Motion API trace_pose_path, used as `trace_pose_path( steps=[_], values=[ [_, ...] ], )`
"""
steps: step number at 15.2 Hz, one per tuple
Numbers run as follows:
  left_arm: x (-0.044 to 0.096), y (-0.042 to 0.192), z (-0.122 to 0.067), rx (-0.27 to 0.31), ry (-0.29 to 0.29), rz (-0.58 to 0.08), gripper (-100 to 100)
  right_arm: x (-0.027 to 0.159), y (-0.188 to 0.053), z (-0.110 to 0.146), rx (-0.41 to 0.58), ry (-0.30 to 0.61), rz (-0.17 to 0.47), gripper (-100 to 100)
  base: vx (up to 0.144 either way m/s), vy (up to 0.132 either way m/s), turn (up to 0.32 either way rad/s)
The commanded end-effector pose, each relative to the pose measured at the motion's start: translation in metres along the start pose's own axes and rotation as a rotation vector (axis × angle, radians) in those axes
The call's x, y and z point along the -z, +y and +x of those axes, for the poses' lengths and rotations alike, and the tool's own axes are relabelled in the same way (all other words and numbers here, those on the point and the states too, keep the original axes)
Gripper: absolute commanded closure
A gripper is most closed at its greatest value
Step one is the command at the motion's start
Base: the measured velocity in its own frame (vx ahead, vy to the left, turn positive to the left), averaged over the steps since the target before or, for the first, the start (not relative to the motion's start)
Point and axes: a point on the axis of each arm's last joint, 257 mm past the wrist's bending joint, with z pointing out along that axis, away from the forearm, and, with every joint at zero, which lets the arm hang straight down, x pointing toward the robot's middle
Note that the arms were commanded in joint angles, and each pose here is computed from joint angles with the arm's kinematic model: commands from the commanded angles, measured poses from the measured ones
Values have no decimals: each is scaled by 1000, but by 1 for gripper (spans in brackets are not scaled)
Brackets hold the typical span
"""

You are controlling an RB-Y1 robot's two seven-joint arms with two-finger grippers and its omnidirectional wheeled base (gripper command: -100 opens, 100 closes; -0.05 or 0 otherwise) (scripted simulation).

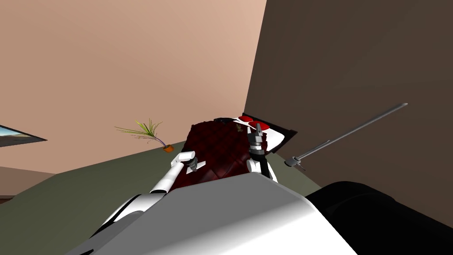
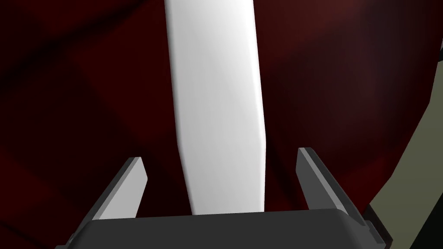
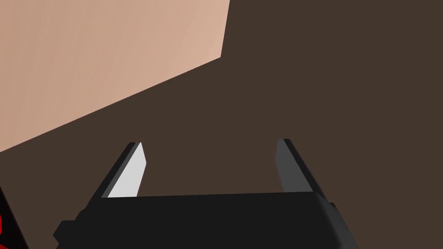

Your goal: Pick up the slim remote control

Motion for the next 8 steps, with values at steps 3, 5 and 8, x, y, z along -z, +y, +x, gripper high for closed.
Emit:
trace_pose_path(
  steps=[3,5,8],
  values=[
    [-13,4,0,2,2,7,-100,0,0,0,0,0,0,0,15,6,-10],
    [-19,7,0,3,3,10,-100,0,0,0,0,0,0,0,-2,8,-6],
    [-16,6,0,3,3,9,100,0,0,0,0,0,0,0,0,0,0]
  ],
)
